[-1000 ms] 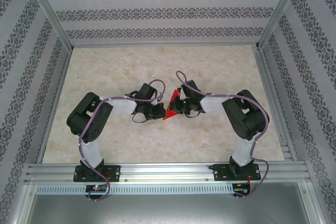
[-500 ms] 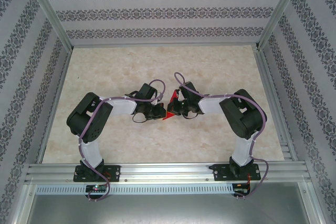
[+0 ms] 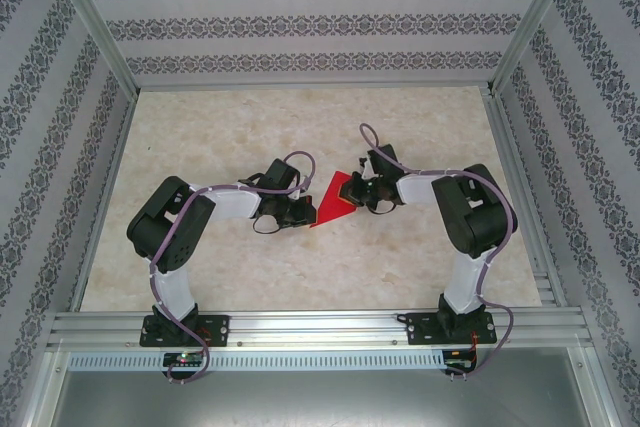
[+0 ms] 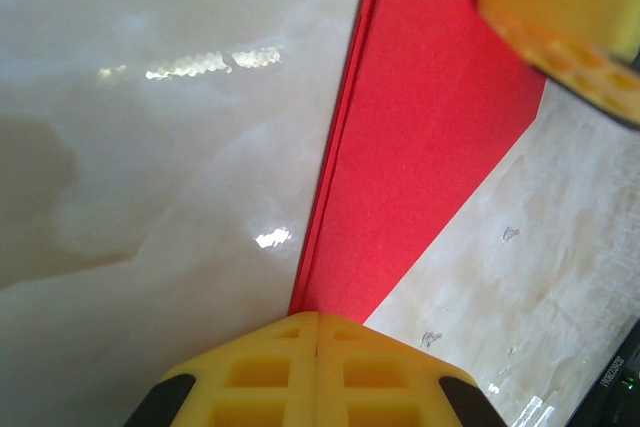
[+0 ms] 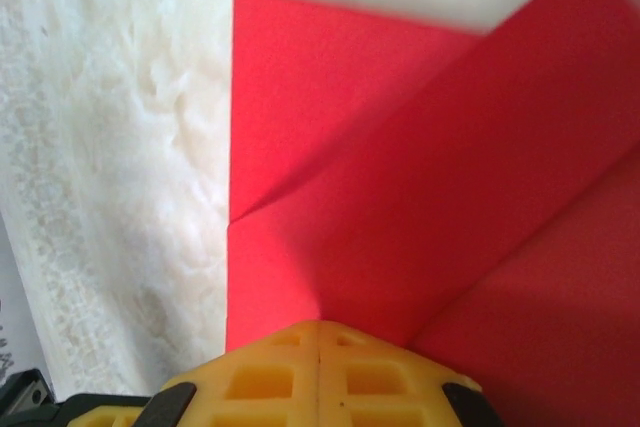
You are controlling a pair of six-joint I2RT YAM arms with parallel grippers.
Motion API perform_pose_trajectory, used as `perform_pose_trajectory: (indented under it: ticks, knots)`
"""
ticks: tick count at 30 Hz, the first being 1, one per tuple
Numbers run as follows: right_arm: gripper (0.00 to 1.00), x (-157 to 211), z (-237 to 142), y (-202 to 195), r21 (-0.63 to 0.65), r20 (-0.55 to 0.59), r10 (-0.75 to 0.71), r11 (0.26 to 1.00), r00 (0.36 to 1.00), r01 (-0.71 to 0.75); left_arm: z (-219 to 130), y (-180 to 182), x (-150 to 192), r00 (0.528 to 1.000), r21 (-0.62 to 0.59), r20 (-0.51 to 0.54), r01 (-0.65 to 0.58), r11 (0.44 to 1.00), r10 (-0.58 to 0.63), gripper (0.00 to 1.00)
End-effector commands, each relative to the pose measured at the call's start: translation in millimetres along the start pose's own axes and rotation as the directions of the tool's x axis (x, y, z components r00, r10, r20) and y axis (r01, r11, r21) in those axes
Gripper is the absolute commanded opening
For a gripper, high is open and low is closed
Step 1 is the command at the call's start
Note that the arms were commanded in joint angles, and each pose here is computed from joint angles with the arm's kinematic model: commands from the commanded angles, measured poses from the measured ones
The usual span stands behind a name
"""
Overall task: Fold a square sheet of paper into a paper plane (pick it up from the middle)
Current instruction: Fourth fold the wing at the center of the table.
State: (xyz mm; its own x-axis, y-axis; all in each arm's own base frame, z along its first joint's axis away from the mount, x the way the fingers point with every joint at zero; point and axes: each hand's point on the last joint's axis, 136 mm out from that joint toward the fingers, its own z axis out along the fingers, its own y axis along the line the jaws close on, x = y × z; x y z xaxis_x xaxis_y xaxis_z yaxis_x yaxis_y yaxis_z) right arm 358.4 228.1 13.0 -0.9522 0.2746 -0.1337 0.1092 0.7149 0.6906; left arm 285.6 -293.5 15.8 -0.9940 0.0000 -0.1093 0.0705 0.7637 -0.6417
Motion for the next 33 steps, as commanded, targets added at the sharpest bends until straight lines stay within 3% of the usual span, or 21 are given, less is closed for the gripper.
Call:
perform_pose_trajectory:
  ticks: [1, 7, 12, 16, 21, 33]
  knots:
    - [0.03, -33, -9, -45, 0.161, 0.121, 0.010, 0.987, 0.993, -0.029, 9, 64, 54, 0.980, -0.226, -0.138, 0.111, 0.968, -0.145, 0.00]
    - [0.04, -30, -36, 26, 0.014, 0.160, -0.103, 0.995, 0.982, 0.102, 8, 55, 46, 0.984, -0.202, -0.129, 0.093, 0.975, -0.121, 0.00]
    - [0.04, 12, -12, 48, -0.010, 0.066, -0.143, 0.989, 0.987, 0.144, 8, 52, 43, 0.986, -0.198, -0.124, 0.087, 0.976, -0.113, 0.00]
    - [0.04, 35, 14, 46, -0.029, -0.001, -0.120, 0.992, 0.993, 0.120, 8, 52, 42, 0.986, -0.197, -0.120, 0.089, 0.976, -0.115, 0.00]
    - [0.04, 38, 30, 36, -0.010, -0.039, -0.115, 0.993, 0.993, 0.114, 8, 53, 43, 0.985, -0.203, -0.121, 0.094, 0.975, -0.121, 0.00]
    - [0.04, -41, -3, -53, 0.125, 0.116, 0.030, 0.991, 0.993, -0.045, 7, 63, 55, 0.978, -0.229, -0.142, 0.115, 0.967, -0.150, 0.00]
